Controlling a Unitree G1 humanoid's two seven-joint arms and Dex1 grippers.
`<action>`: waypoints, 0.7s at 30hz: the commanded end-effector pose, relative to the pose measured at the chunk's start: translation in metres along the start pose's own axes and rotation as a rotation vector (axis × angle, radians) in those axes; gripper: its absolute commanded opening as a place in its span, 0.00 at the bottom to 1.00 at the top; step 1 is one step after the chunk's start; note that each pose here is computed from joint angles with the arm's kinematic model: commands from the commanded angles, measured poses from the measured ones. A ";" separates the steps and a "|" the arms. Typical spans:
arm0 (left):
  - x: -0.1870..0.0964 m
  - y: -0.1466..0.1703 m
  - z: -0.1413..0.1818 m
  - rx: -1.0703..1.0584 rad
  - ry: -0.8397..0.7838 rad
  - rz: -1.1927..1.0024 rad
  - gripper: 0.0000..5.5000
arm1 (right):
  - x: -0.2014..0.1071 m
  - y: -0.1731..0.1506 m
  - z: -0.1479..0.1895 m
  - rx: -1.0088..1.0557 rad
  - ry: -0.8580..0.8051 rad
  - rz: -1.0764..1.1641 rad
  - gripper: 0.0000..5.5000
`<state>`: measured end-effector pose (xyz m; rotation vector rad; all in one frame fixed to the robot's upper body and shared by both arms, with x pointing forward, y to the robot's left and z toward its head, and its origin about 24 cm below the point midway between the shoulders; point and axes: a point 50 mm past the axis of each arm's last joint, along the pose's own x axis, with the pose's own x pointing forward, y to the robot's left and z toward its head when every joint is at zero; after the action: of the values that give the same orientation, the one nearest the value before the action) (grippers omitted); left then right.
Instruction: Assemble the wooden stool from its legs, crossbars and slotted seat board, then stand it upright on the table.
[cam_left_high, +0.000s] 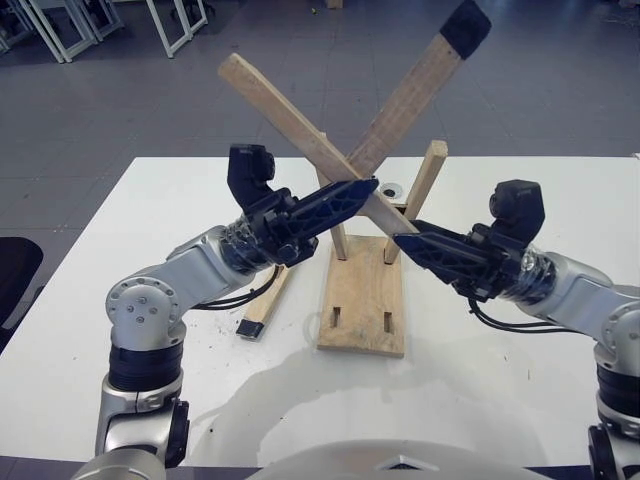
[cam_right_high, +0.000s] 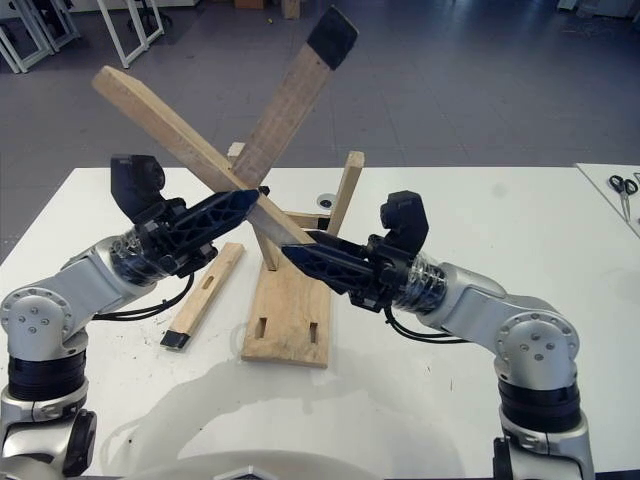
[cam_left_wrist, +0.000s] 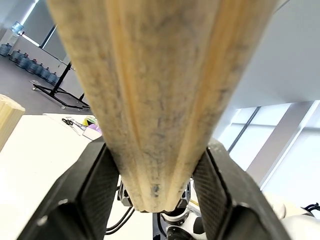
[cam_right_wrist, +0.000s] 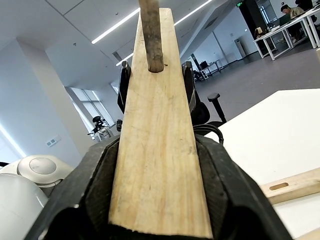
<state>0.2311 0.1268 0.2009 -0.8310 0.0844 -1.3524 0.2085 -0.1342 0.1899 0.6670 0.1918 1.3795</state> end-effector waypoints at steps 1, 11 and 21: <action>-0.014 0.012 0.017 0.079 -0.078 0.101 0.37 | -0.009 -0.005 -0.005 -0.024 0.073 -0.071 0.51; -0.058 0.026 0.027 0.531 0.185 0.212 0.37 | -0.039 -0.055 -0.027 -0.519 0.702 -0.399 0.58; -0.067 0.049 -0.019 0.654 0.524 0.044 0.37 | -0.019 -0.083 -0.052 -0.801 1.007 -0.174 0.58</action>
<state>0.2444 0.1760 0.1369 0.0502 0.0635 -1.3904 0.2453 -0.1451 0.1000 -0.6828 0.4583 1.3384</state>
